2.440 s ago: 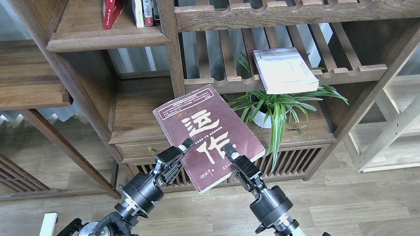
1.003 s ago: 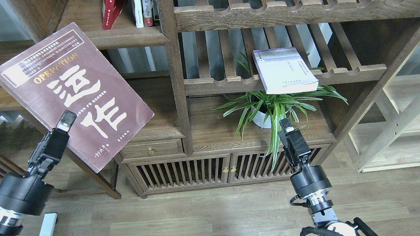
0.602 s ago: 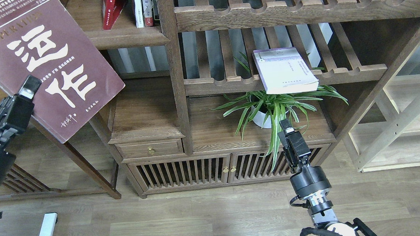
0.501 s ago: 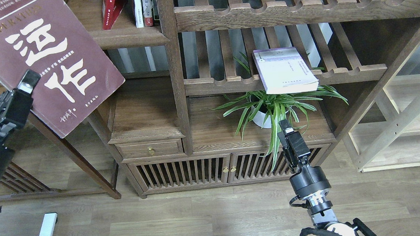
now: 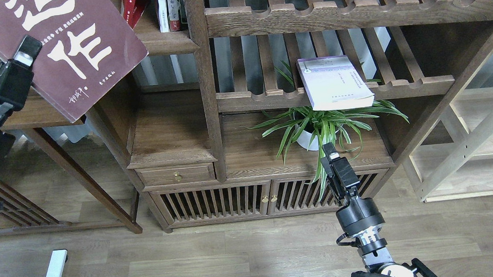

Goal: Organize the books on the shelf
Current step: 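Lift the maroon book with the left gripper up toward the top shelf, then push the maroon book onto the top shelf with the left gripper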

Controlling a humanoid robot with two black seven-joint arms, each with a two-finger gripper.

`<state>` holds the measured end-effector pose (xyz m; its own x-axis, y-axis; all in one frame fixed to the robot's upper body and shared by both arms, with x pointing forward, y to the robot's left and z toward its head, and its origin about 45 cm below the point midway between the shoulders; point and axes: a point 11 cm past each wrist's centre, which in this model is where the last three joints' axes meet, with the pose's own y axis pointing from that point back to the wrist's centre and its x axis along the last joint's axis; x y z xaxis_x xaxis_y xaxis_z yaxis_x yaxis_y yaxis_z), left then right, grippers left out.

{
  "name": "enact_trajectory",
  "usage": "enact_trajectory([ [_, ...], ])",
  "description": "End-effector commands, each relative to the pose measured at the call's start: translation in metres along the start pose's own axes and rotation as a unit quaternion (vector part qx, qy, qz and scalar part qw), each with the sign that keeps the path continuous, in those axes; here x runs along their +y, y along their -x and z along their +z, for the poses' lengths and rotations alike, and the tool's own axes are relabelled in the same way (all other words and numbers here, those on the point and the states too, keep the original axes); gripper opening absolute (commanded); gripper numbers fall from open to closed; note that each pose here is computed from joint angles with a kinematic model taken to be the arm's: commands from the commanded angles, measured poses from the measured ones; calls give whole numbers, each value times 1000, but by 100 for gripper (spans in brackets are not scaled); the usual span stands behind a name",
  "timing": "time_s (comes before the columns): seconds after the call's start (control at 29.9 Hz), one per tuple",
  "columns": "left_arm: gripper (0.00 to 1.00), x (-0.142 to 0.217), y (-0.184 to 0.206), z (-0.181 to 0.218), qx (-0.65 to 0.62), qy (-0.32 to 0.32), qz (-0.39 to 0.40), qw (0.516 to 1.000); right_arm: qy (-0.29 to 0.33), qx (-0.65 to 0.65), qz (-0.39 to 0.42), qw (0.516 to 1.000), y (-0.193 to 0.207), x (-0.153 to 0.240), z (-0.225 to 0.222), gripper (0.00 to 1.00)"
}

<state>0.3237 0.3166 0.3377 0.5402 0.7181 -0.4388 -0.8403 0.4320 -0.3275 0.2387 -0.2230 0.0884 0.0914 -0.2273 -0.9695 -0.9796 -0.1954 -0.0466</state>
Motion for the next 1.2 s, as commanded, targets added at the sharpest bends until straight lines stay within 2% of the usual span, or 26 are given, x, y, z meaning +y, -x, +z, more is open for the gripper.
enact_trajectory([
  [0.0,0,-11,-5,12,-12,3,9,1000,6,-1,-6,1000,3,-1,4,74],
  [0.17,0,-27,-8,28,-20,6,27,999,7,-1,-6,1000,4,-1,4,74],
  [0.47,0,-32,-14,28,-18,-3,49,999,6,-2,-12,1000,7,-2,4,74],
  [0.77,0,-69,-21,50,-53,-19,42,998,6,-2,-17,1000,11,-4,4,74],
  [1.04,0,-106,-11,58,-63,-25,39,997,6,-3,-17,1000,11,-3,5,74],
  [1.17,0,-112,-15,57,-70,-37,44,996,5,-3,-16,1000,11,-2,4,74],
])
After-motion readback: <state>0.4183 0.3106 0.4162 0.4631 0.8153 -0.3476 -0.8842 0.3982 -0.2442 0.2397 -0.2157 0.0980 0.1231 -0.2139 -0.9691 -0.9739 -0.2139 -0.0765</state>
